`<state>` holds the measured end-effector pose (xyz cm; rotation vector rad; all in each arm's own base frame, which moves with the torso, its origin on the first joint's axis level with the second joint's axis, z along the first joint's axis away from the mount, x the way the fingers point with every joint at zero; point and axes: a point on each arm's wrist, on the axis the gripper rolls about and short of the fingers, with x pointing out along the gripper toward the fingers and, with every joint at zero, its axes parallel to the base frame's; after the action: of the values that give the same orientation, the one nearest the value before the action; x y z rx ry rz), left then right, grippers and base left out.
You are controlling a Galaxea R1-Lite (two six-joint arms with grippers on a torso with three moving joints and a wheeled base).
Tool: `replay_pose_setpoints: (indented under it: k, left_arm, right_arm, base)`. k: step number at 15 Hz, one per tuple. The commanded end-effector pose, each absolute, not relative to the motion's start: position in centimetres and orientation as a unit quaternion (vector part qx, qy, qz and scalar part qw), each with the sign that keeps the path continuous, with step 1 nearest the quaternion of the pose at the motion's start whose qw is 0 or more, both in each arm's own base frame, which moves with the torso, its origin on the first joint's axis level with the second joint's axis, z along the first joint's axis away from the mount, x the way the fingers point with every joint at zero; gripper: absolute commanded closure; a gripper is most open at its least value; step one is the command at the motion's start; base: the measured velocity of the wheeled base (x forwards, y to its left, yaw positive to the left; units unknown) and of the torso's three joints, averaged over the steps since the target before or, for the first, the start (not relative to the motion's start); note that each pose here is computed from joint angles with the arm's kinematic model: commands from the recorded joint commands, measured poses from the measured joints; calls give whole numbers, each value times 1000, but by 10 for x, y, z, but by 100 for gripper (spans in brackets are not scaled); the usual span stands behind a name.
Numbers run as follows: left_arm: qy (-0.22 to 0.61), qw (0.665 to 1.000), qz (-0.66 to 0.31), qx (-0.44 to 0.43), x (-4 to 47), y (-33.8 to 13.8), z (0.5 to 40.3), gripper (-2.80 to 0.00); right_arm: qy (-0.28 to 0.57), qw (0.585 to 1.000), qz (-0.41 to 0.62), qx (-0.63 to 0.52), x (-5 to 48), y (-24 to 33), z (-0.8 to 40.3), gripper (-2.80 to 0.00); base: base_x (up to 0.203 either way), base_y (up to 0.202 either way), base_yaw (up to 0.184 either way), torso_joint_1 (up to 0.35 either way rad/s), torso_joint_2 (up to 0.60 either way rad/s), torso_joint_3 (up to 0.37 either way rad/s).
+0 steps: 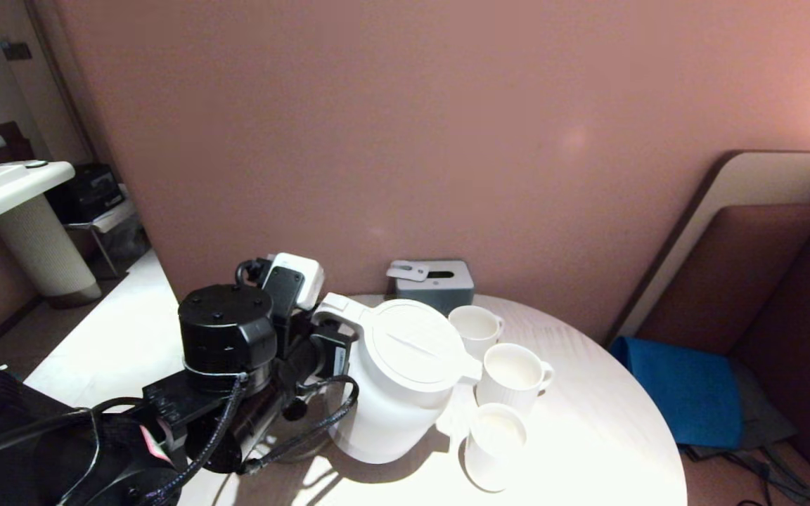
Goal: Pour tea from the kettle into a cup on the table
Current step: Pour water into the cup
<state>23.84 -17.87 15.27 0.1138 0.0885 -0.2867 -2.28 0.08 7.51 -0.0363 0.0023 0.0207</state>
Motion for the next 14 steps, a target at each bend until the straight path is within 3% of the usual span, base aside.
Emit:
replay_pose_setpoints:
  k: [1,14]
  left_arm:
    - [50,984,-150,76,238,-185,146,0]
    - [45,980,-157,114,247,-197,140,0]
  right_arm:
    - [1,1000,10,-18,-23,1,75,0]
    - [1,1000,11,-18,-23,1,75,0]
  base:
    - [0,0,0,0,0,0]
    - [0,0,0,0,0,0]
